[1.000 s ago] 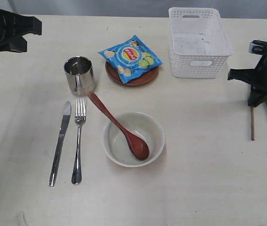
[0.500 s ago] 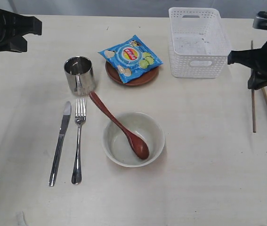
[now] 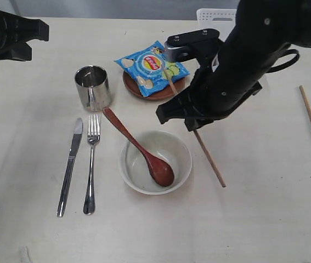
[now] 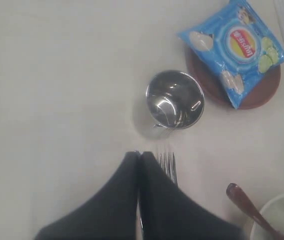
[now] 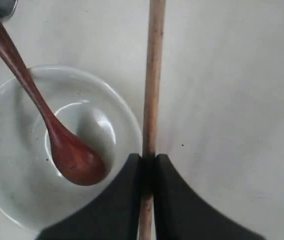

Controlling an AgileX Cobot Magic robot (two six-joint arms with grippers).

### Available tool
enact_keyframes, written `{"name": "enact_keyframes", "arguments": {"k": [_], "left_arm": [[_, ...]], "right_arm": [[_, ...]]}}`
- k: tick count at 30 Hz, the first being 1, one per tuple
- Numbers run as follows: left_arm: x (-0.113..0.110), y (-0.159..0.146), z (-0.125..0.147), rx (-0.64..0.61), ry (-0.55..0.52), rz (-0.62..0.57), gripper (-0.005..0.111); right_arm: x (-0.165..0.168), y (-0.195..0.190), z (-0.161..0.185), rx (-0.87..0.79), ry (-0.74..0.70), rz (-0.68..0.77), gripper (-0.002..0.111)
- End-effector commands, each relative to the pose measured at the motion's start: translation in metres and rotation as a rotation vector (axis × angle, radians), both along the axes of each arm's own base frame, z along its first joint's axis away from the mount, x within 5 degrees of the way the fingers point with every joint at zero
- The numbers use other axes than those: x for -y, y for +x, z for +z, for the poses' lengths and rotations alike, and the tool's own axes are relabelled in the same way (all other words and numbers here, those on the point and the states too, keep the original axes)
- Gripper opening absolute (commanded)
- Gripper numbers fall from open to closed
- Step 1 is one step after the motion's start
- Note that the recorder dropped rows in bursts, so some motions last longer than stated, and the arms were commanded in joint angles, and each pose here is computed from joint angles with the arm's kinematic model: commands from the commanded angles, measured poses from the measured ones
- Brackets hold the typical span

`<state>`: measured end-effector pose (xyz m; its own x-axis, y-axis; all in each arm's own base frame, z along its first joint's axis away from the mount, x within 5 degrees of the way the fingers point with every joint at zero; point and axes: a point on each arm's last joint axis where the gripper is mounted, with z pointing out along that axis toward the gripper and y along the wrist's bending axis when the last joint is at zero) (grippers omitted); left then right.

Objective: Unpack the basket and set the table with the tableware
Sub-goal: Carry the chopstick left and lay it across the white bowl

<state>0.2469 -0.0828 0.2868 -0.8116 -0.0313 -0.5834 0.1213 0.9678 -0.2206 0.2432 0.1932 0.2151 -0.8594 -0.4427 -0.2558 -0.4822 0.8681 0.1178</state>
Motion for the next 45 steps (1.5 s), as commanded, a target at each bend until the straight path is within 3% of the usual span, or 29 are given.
{"name": "enact_keyframes", "arguments": {"k": [1, 7, 16, 45], "left_arm": [[0.001, -0.001, -0.002, -0.001, -0.002, -0.006, 0.000], [0.001, -0.001, -0.002, 0.003, -0.003, -0.005, 0.000], [0.001, -0.001, -0.001, 0.004, -0.004, -0.005, 0.000], [0.001, -0.001, -0.001, 0.005, -0.004, -0.009, 0.000]], "right_arm": [[-0.019, 0.007, -0.005, -0.034, -0.022, 0.034, -0.001], [-0.047, 0.003, -0.017, -0.100, -0.043, 0.075, -0.001], [-0.054, 0.006, -0.045, -0.169, -0.074, 0.063, -0.001], [-0.069, -0.010, -0.045, -0.228, -0.031, 0.089, 0.000]]}}
